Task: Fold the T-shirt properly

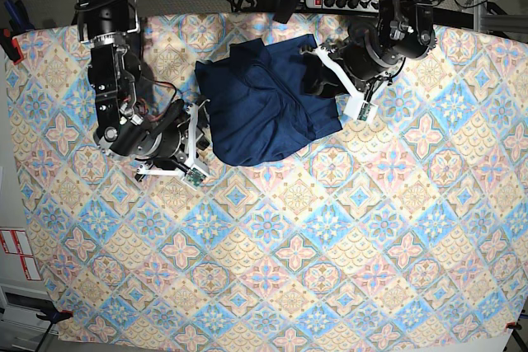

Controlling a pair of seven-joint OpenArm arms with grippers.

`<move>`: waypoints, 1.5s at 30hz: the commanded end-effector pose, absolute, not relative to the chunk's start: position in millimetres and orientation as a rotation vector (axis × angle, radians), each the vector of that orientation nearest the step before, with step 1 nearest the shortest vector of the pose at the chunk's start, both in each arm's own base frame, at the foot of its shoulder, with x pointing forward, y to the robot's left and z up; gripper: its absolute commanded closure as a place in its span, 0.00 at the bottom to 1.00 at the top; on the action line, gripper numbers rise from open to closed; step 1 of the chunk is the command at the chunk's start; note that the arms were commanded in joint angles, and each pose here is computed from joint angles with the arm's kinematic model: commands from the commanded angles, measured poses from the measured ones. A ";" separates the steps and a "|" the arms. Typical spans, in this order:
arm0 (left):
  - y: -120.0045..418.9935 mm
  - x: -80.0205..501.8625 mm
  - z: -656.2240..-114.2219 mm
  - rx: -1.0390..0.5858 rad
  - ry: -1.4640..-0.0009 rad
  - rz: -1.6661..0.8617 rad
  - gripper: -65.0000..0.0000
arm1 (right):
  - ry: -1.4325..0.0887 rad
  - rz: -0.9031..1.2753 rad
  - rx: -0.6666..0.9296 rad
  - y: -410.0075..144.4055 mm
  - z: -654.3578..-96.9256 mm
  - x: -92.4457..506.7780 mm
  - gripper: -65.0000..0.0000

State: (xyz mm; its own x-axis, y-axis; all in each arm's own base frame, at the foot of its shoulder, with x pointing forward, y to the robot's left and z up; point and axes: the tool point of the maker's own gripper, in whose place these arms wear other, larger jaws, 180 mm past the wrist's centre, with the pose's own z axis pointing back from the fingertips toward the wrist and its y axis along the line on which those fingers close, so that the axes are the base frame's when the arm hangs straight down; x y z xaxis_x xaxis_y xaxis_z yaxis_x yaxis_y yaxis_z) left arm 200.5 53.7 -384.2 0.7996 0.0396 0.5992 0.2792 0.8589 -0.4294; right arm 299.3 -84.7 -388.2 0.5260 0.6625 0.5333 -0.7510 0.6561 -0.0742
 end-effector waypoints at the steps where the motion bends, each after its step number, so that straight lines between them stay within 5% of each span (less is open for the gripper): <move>1: 52.3 202.6 -383.3 -0.550 -0.650 -0.111 0.73 | -0.628 0.861 0.178 -79.7 -370.9 309.8 0.77; 5: 52.6 199.0 -406.7 -0.568 -0.589 -0.035 0.70 | -0.649 0.869 0.172 -77.9 -363.9 311.2 0.77; 12: 38.3 207.4 -411.8 -0.690 -0.571 0.041 0.50 | -0.647 0.868 0.173 -78.0 -364.8 310.5 0.77; 34: 13.0 238.0 -432.6 -0.803 -0.509 0.117 0.50 | -0.647 0.868 0.173 -78.0 -364.8 310.5 0.77; 36: 11.1 237.5 -447.9 -0.808 -0.447 0.130 0.57 | -0.649 0.868 0.175 -77.5 -364.2 311.0 0.77; 40: 12.0 236.4 -454.4 -0.808 -0.427 0.134 0.97 | -0.679 0.831 0.243 -73.2 -357.3 311.7 0.77; 45: 25.4 232.1 -443.5 -0.775 -0.467 0.100 1.00 | -0.719 0.742 0.283 -90.1 -347.9 318.9 0.77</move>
